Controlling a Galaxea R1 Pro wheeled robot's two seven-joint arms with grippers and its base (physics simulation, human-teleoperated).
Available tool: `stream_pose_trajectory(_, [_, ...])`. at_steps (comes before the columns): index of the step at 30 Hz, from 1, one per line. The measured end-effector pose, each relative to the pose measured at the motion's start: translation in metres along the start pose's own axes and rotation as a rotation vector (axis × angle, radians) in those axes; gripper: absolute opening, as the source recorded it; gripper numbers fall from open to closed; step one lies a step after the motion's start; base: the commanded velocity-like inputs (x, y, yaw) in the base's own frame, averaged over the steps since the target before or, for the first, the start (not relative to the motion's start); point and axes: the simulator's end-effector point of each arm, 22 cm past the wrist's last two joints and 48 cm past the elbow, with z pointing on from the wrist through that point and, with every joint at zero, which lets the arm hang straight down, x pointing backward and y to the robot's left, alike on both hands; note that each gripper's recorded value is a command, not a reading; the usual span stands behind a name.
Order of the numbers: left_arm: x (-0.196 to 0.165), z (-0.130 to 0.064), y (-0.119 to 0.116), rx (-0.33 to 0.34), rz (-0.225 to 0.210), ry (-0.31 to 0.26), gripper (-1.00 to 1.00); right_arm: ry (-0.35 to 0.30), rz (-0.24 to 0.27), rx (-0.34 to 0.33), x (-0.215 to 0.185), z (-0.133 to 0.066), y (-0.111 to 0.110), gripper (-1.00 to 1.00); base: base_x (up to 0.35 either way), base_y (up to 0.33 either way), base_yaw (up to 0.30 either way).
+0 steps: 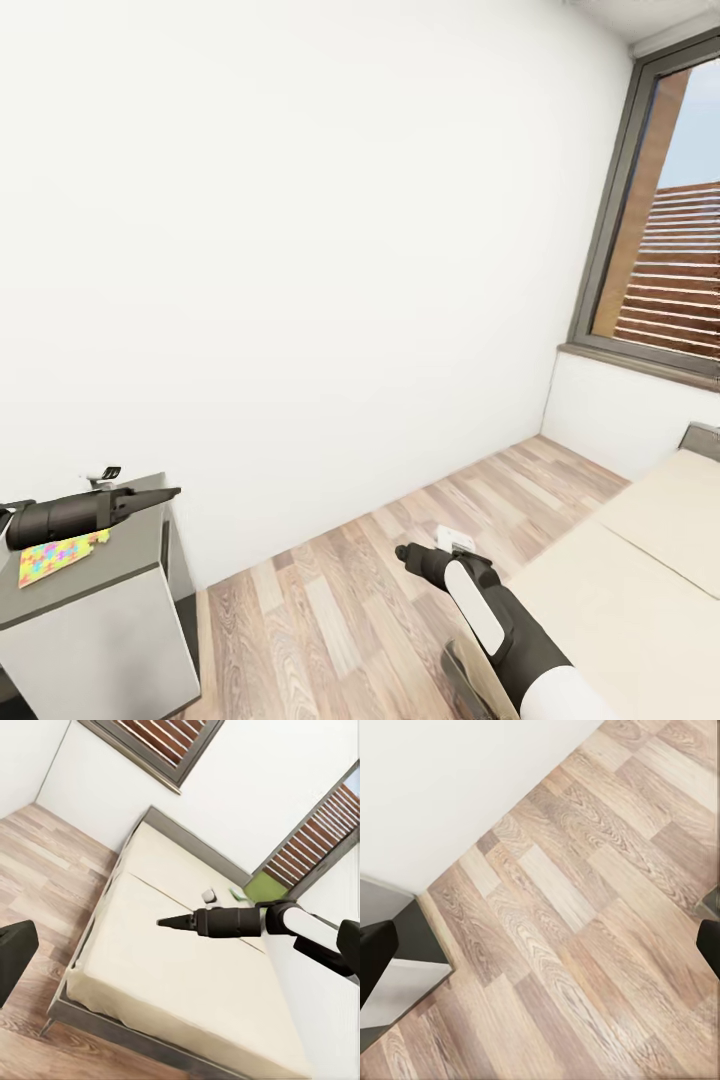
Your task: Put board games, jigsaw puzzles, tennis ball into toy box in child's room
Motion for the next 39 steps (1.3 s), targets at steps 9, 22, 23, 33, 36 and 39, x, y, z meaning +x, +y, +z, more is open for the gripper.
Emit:
stream_pose_trajectory(9, [0.0, 0.0, 0.0, 0.0, 0.0, 0.0, 1.0, -0.001, 0.0, 0.002, 0.0, 0.0, -0.001, 1.0, -0.061, 0.0, -0.028])
stream_pose_trajectory(22, [0.0, 0.0, 0.0, 0.0, 0.0, 0.0, 1.0, -0.053, 0.018, 0.018, -0.002, 0.001, -0.013, 1.0, -0.13, 0.0, -0.001])
stream_pose_trajectory(23, [0.0, 0.0, 0.0, 0.0, 0.0, 0.0, 1.0, -0.054, 0.02, 0.018, -0.002, 0.001, -0.013, 1.0, -0.149, 0.0, 0.0])
stream_pose_trajectory(33, [0.0, 0.0, 0.0, 0.0, 0.0, 0.0, 1.0, -0.055, 0.031, 0.008, -0.001, 0.001, -0.008, 1.0, -0.178, 0.0, -0.081])
stream_pose_trajectory(36, [0.0, 0.0, 0.0, 0.0, 0.0, 0.0, 1.0, -0.054, 0.032, 0.006, -0.001, 0.001, -0.007, 1.0, -0.176, 0.0, -0.238])
stream_pose_trajectory(39, [0.0, 0.0, 0.0, 0.0, 0.0, 0.0, 1.0, -0.054, 0.032, 0.007, -0.001, 0.001, -0.007, 1.0, -0.172, 0.0, -0.262])
